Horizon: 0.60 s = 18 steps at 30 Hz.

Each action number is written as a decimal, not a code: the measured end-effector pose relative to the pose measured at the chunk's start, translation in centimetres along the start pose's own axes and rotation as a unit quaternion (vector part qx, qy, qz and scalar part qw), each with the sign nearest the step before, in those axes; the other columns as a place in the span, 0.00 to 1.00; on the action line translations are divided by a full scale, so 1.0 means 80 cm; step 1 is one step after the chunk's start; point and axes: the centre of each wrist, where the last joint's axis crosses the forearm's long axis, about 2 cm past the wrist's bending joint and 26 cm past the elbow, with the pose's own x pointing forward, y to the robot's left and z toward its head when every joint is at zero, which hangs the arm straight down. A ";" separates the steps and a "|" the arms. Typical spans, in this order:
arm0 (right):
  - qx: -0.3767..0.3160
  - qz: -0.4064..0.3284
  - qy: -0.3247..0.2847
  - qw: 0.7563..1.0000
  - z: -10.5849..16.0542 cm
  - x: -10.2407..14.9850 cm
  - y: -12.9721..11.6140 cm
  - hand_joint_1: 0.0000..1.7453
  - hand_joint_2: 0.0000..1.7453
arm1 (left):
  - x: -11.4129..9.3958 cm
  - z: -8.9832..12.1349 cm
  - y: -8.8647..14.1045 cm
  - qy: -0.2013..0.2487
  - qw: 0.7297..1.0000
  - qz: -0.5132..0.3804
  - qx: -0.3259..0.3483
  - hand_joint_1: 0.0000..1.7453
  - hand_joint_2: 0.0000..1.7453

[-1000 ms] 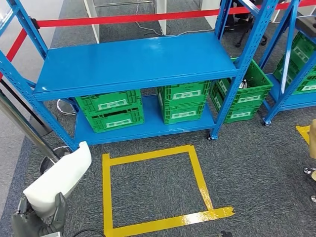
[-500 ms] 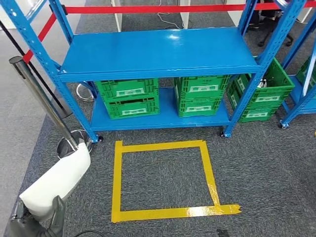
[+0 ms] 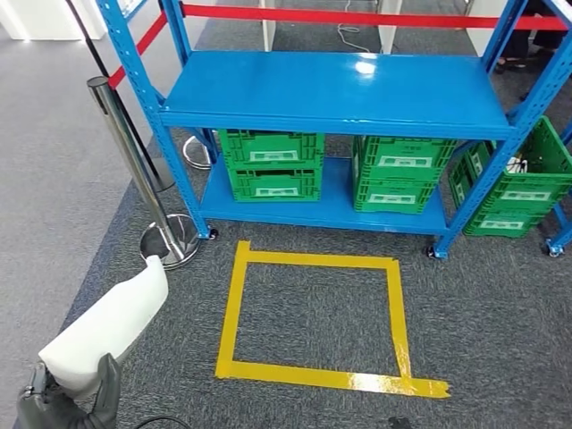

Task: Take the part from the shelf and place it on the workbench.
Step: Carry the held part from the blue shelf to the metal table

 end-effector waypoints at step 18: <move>-0.004 0.036 0.006 0.999 -0.001 0.004 0.001 0.00 0.00 | 0.002 -0.002 0.006 0.002 1.000 0.003 0.009 1.00 1.00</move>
